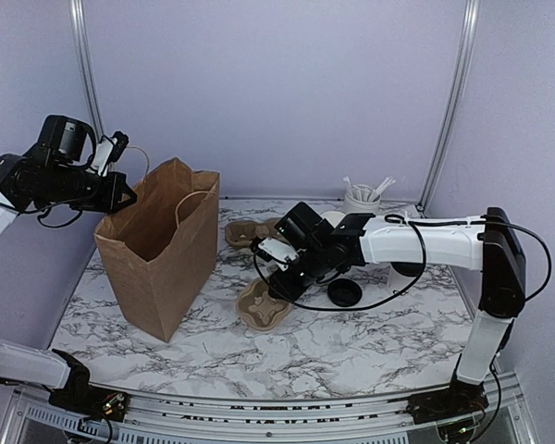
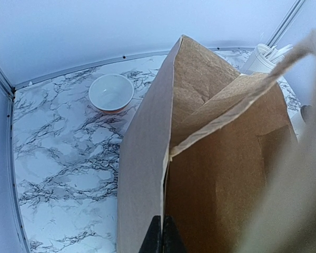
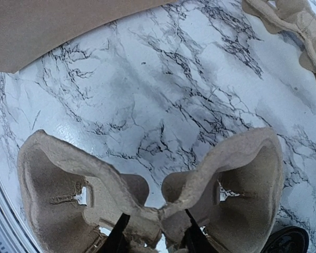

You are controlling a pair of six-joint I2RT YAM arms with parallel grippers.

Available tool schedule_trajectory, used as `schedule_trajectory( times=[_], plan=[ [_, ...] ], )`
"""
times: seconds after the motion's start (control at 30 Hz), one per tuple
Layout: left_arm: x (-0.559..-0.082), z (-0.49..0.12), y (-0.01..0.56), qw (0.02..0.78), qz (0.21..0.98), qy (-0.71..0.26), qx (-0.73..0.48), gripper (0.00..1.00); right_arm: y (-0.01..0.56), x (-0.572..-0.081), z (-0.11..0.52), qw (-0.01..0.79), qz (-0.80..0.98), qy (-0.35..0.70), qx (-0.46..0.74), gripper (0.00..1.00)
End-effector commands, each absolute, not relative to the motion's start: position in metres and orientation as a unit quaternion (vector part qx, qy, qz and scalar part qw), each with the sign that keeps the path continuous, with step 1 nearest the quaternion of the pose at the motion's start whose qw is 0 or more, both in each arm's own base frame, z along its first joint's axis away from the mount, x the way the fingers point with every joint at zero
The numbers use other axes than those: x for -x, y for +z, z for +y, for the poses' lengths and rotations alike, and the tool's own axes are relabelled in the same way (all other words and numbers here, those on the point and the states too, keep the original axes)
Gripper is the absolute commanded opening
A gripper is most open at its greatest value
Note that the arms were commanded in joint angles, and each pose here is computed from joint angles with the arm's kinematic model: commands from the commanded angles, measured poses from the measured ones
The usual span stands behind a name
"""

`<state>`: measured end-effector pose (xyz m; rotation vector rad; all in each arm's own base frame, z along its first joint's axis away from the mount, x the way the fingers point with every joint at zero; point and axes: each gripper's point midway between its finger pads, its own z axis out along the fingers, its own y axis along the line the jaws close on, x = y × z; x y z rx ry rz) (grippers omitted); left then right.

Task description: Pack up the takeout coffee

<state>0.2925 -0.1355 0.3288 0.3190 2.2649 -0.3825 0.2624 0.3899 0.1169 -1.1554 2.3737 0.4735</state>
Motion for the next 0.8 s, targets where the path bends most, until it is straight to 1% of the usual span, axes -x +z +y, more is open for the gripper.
schedule_trajectory(
  times=[0.0,0.57,0.77],
  plan=[
    [-0.296,-0.140,0.330,0.409,0.890,-0.152,-0.136,0.00,0.134,-0.264,0.389,0.244,0.863,0.191,0.399,0.27],
    [-0.292,-0.150,0.324,0.402,0.889,-0.152,-0.157,0.00,0.171,-0.261,0.386,0.266,0.860,0.224,0.372,0.27],
    [-0.289,-0.153,0.327,0.404,0.887,-0.151,-0.165,0.00,0.193,-0.261,0.378,0.282,0.863,0.225,0.354,0.27]
  ],
)
